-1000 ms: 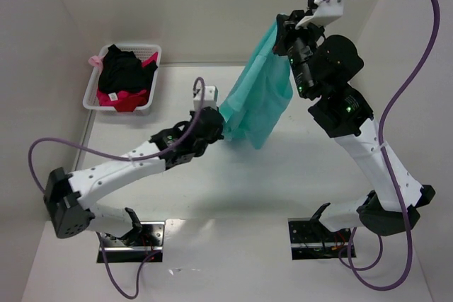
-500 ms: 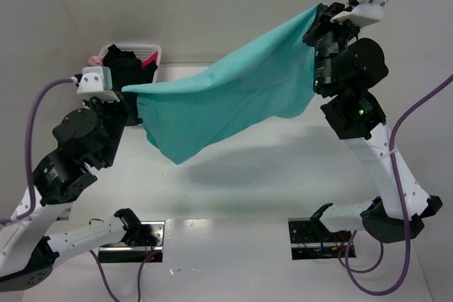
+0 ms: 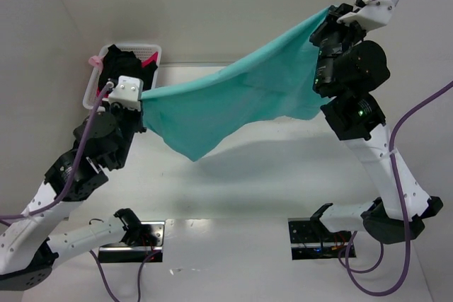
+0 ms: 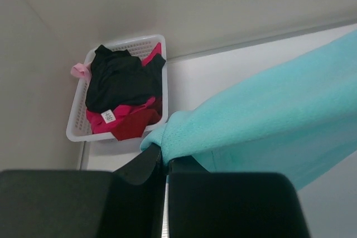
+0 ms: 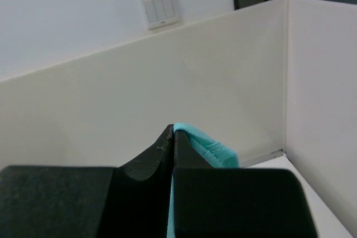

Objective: Fold and stack the t-shirts
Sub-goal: Flatten out the tshirt

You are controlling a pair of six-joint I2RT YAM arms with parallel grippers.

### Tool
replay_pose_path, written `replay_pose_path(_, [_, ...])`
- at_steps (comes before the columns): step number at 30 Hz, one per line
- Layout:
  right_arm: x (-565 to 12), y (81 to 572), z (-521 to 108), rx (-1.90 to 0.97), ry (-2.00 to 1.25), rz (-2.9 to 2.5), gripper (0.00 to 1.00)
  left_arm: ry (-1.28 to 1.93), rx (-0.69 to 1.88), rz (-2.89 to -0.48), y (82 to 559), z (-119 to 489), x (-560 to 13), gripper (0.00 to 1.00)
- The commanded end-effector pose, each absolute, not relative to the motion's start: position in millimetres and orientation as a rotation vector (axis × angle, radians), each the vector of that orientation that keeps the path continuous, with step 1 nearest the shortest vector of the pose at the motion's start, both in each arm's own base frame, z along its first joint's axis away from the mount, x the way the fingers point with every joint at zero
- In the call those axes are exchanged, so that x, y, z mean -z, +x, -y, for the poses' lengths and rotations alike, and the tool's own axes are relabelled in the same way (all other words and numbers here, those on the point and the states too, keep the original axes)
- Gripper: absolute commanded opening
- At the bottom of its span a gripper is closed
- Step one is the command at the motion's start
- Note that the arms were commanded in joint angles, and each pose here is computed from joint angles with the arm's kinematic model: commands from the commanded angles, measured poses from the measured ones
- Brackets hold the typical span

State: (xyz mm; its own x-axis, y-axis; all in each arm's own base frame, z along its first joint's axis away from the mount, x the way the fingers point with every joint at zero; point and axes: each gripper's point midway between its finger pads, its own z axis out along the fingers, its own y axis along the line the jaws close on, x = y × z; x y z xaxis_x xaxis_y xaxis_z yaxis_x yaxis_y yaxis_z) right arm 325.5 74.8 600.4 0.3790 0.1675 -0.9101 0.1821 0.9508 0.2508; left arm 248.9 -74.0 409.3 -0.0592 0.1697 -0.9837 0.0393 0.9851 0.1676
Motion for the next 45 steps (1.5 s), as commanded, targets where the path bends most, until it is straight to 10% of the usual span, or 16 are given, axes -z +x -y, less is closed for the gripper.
replay_pose_path(1, [-600.0,306.5,-46.6,-0.011,0.505,-1.145,0.00,0.181,-0.177,-1.647,260.7,77.9,-397.9,0.00])
replay_pose_path(8, [-534.7,313.0,-65.6,-0.090,0.473,-1.292,0.00,0.188,-0.074,-1.847,304.4,144.6,-333.7,0.00])
replay_pose_path(23, [-489.8,321.7,-96.8,-0.188,0.353,-1.373,0.00,0.400,0.463,-1.433,359.6,217.7,-449.3,0.00])
replay_pose_path(36, [-507.6,300.8,-28.2,0.101,0.618,-1.265,0.00,0.211,0.159,-1.640,416.8,129.7,-376.5,0.00])
replay_pose_path(45, [-511.9,326.1,-25.0,0.080,0.607,-1.233,0.00,-0.039,0.034,-1.620,372.8,26.4,-380.4,0.00])
